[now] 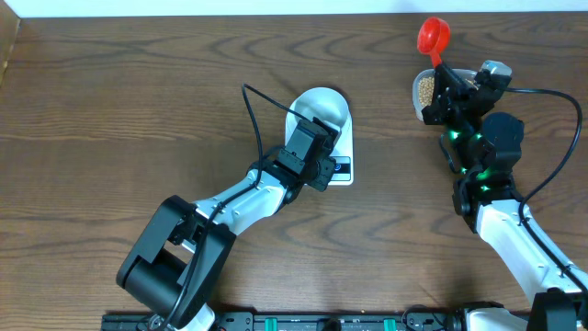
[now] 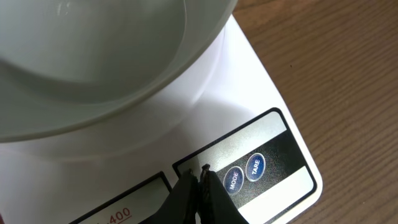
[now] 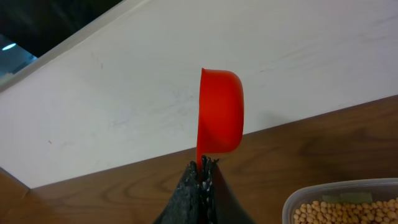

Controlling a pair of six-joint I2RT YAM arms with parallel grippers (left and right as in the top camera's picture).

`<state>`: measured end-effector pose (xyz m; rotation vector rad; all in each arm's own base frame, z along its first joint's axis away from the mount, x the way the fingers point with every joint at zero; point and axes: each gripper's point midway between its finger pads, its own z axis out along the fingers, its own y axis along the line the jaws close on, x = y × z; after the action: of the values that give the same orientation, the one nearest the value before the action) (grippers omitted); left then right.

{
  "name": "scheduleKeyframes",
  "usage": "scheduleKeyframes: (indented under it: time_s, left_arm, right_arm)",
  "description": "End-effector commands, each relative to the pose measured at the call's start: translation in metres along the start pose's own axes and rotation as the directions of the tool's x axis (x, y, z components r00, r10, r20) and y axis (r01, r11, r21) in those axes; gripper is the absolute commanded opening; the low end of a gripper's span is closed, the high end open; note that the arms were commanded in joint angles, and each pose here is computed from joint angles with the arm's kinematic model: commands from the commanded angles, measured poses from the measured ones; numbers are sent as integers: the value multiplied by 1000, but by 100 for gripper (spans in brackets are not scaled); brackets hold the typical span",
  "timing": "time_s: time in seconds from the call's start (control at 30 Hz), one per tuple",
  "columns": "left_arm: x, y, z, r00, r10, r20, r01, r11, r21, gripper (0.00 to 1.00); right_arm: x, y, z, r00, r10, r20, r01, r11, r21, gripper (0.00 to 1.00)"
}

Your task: Scoop item into bowl and weigh 50g on scale

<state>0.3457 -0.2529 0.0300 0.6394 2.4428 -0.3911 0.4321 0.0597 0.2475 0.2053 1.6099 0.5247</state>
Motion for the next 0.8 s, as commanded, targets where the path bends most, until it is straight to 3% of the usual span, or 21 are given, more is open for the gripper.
scheduleKeyframes:
  time_s: [0.0, 0.77]
  left_arm:
    - [7, -2, 6, 1000, 8, -21, -7, 1000, 16, 7]
    - [17, -9, 5, 998, 6, -61, -3, 998, 58, 7]
  right_arm:
    - [-12, 3, 3, 999, -18, 29, 18, 1000, -6, 1]
    - [-10, 6, 3, 1000, -18, 16, 19, 1000, -25, 1]
